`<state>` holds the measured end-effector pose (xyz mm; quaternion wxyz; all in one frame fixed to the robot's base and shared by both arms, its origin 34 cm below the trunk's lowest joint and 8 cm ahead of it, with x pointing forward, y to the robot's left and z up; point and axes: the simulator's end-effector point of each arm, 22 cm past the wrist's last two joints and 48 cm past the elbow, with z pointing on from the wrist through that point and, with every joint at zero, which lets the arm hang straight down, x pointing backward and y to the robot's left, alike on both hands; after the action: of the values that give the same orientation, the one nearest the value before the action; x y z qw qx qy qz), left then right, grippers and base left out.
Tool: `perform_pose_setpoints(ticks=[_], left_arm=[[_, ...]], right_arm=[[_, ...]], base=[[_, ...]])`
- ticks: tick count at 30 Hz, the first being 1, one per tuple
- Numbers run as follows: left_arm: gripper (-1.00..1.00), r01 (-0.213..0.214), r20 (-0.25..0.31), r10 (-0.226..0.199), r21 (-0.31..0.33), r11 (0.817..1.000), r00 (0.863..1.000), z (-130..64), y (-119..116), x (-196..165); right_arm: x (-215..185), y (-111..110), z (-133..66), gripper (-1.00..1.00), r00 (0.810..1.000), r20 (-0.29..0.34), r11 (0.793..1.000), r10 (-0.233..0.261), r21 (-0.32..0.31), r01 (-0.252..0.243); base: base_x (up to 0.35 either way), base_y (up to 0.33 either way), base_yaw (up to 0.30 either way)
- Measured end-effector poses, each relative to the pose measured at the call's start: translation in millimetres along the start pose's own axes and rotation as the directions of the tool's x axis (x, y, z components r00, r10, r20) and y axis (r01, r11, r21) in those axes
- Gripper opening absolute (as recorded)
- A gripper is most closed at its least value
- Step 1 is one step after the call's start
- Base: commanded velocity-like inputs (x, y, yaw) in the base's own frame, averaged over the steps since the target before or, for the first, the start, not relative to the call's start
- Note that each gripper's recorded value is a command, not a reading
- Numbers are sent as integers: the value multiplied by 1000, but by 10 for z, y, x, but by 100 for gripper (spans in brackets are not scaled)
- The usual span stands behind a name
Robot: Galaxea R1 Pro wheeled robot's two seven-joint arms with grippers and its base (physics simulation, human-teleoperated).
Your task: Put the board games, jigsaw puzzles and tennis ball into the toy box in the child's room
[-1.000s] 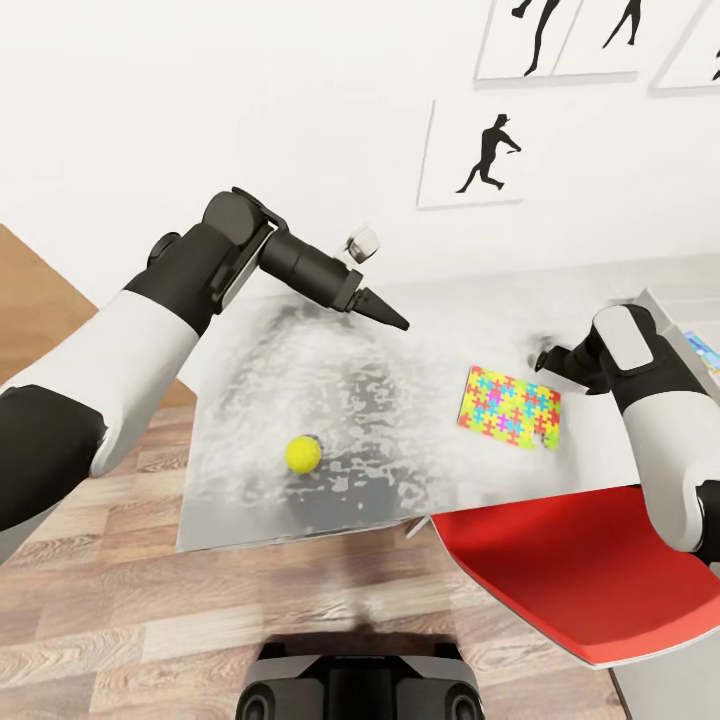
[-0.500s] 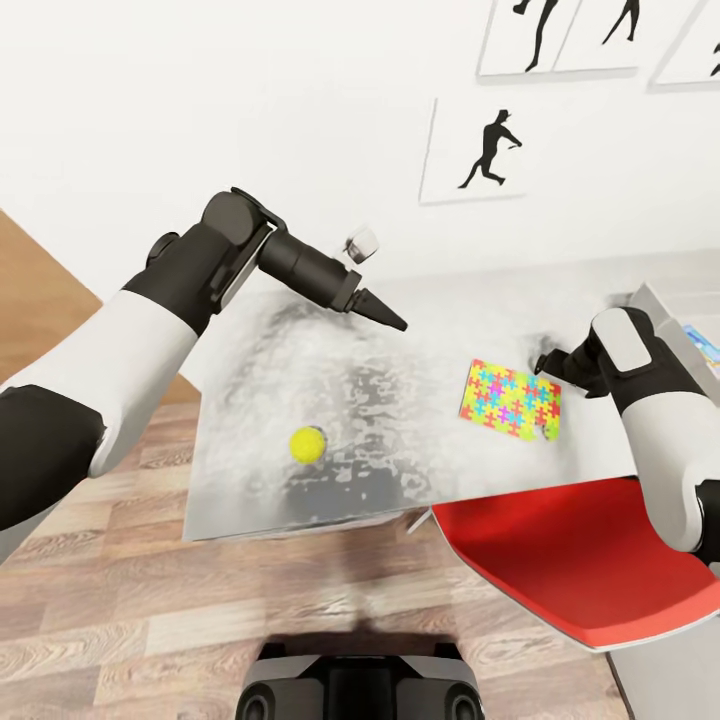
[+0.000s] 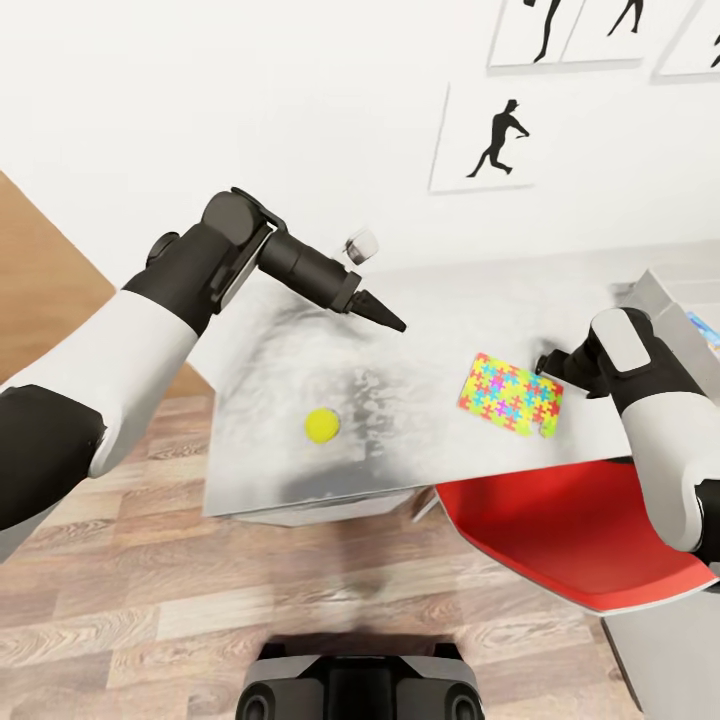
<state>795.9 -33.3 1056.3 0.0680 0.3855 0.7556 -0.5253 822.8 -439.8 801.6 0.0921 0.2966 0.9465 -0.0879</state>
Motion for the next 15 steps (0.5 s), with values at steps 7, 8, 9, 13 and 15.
perform_pose_setpoints(ticks=[7,8,9,13,15], left_arm=[[100,2,1,-2,-2,1000,1000,-12,12,6],[100,2,1,-2,-2,1000,1000,-12,14,6],[100,2,1,-2,-3,1000,1000,-14,14,6],[100,2,-3,-2,-9,1000,1000,-15,30,16],[100,2,-6,-2,-15,1000,1000,-13,41,22]], right_arm=[[10,34,0,100,1000,-5,1000,6,-13,-6],[11,38,0,100,1000,-5,1000,6,-14,-7],[11,38,0,100,1000,-5,1000,6,-14,-6],[9,40,-1,100,1000,-5,1000,7,-15,-7],[10,39,-1,100,1000,-5,1000,7,-14,-7]], base=[[-4,141,0],[-1,35,0],[0,22,0],[0,8,0],[-3,8,0]])
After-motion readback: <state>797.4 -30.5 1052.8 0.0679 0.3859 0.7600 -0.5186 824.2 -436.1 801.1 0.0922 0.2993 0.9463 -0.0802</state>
